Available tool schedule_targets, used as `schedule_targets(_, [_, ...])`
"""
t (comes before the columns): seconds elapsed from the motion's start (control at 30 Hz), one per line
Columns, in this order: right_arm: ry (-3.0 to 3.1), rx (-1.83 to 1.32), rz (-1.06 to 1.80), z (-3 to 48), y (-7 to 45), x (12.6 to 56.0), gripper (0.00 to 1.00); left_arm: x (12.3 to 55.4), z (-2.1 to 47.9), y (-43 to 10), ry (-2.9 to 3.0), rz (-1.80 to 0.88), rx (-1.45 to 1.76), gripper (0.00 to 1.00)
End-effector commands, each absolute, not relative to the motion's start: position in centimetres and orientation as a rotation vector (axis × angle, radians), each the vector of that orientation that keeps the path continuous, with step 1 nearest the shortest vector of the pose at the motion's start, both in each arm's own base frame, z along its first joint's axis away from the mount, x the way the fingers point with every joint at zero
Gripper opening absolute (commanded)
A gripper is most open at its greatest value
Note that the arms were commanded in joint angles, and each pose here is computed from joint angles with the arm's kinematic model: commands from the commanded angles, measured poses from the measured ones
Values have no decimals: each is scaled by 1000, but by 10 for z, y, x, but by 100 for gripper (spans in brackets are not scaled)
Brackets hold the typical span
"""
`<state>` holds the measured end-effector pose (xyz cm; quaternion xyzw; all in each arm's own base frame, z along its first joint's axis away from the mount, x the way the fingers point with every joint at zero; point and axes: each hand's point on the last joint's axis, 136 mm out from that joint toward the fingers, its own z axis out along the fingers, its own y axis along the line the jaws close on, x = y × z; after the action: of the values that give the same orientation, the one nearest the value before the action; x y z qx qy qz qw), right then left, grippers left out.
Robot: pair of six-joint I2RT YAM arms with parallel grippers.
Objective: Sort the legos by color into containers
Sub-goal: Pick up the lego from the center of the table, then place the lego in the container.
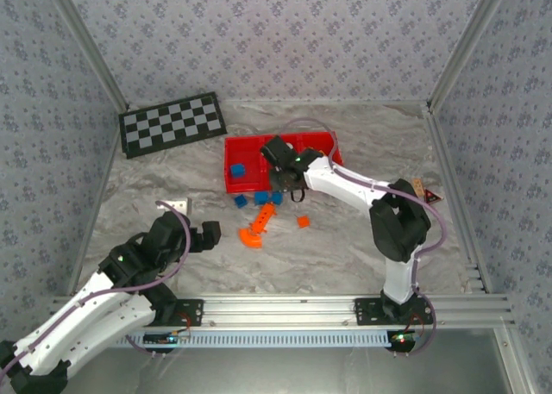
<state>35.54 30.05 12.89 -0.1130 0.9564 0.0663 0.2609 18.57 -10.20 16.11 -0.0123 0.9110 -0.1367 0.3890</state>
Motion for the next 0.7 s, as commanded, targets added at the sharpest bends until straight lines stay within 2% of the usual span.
schedule_targets(0.0, [2457,-387,278,169,326,365,34,187,162,-100,2299,-357,-57,100])
schedule_targets(0.3, [2356,-508,419,173,386,391,33,183,165,-93,2276,-364,-86,100])
schedule_targets(0.67, [2367,-663,303,147,423,410,33,182,166,-89,2262,-364,-102,100])
